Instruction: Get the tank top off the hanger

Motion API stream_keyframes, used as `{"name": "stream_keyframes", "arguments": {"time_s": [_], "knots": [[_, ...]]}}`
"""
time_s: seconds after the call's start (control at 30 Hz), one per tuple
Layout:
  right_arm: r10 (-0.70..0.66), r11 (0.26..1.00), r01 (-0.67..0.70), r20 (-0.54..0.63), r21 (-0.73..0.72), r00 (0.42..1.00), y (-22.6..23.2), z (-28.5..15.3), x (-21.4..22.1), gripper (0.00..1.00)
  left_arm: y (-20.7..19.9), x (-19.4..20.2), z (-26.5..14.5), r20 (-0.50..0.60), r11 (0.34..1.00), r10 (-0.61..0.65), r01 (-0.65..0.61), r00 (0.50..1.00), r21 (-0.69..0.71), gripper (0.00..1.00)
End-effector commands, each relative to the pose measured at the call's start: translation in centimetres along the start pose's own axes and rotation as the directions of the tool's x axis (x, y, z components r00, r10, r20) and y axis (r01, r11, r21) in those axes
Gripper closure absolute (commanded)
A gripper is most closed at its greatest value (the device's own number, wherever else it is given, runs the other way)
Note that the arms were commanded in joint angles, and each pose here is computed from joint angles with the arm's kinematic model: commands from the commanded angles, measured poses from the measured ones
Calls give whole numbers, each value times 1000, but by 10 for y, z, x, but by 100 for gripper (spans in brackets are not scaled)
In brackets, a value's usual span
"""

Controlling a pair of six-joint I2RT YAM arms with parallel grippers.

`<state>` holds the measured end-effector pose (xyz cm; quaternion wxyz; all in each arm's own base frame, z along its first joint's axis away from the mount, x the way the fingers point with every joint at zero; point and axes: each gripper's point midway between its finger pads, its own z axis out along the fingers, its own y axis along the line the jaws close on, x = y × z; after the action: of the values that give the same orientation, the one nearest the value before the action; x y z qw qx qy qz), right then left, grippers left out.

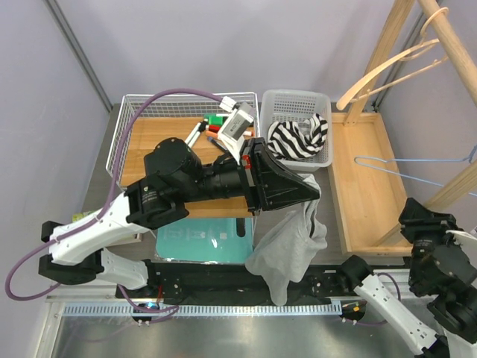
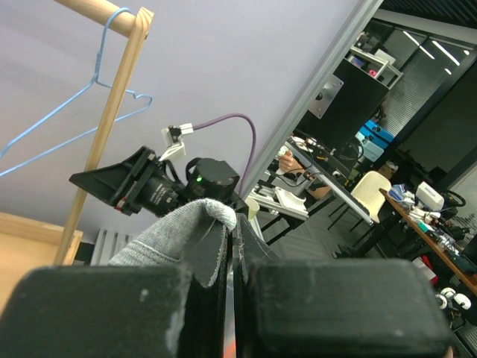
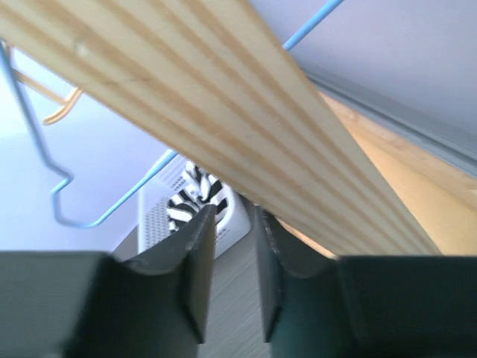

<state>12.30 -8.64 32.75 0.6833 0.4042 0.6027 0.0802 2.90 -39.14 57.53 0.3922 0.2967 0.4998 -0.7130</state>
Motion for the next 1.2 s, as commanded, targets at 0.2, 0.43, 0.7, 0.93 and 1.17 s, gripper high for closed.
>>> {"name": "stream_keyframes", "arguments": {"time_s": [0.2, 0.43, 0.7, 0.93, 1.17], "knots": [[-281, 787, 23, -325, -617, 903, 81, -80, 30, 22, -20, -22, 16, 49, 996, 18, -23, 999, 86, 100], [-601, 295, -200, -344, -934, 721, 134, -179, 69, 0, -26, -35, 26, 78, 994, 26, -34, 997, 101, 100], [-647, 102, -273, -272, -957, 712, 145, -210, 73, 0, -23, -44, 46, 85, 994, 47, -55, 995, 94, 100], [-655, 100, -294, -286, -950, 700, 148, -209, 86, 0, -30, -50, 56, 108, 989, 15, -31, 994, 142, 100], [-619, 160, -251, -295, -955, 728, 170, -185, 85, 0, -44, -53, 66, 111, 972, -49, 22, 993, 234, 100]]}}
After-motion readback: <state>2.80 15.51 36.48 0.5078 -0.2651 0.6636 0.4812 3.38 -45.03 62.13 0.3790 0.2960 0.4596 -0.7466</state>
